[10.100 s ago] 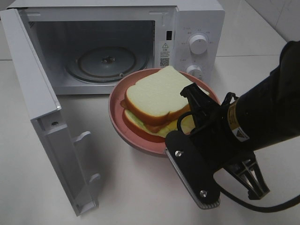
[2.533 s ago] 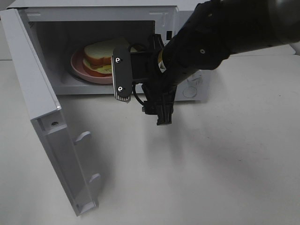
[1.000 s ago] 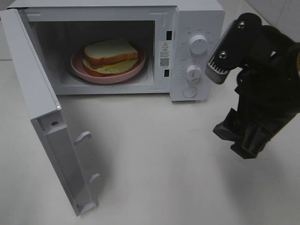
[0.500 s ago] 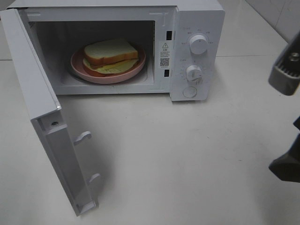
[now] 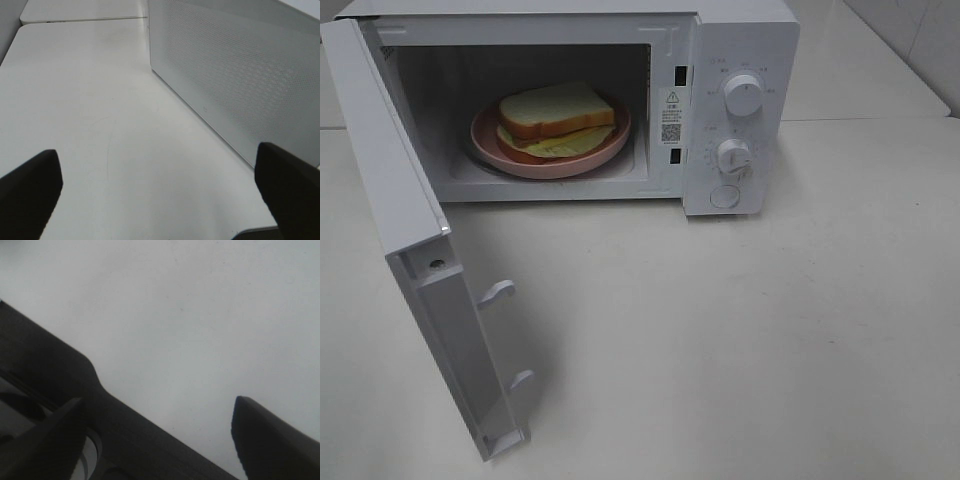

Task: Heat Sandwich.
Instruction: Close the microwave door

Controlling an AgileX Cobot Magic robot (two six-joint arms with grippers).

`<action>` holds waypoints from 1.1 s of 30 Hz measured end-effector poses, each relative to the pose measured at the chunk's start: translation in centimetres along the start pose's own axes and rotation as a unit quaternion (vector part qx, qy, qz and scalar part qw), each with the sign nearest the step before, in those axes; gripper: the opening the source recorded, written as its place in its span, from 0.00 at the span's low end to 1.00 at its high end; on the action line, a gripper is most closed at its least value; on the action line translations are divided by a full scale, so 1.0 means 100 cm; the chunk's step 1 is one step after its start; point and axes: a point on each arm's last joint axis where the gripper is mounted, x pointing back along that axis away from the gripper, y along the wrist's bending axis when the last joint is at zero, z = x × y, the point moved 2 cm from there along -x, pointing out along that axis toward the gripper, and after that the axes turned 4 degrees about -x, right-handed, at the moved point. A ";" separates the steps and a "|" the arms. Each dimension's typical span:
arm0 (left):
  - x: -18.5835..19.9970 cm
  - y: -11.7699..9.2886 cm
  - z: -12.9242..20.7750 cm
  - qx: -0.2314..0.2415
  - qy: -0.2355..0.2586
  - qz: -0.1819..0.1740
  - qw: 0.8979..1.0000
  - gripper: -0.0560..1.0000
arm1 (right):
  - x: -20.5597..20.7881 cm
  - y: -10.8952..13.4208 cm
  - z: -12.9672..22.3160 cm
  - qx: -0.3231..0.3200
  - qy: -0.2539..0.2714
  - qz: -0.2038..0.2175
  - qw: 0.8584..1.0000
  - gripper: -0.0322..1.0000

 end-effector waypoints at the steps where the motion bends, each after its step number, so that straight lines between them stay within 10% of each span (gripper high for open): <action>1: 0.000 0.000 0.000 0.000 0.000 0.000 1.000 0.99 | 0.000 0.000 0.000 0.000 0.000 0.000 1.000 0.77; 19: 0.000 0.000 0.000 0.000 0.000 0.000 1.000 0.99 | 0.051 -0.013 0.054 -0.153 -0.189 0.098 0.965 0.77; 33: 0.000 0.000 0.000 0.000 0.000 0.000 1.000 0.99 | 0.003 -0.008 0.079 -0.207 -0.204 0.131 0.948 0.77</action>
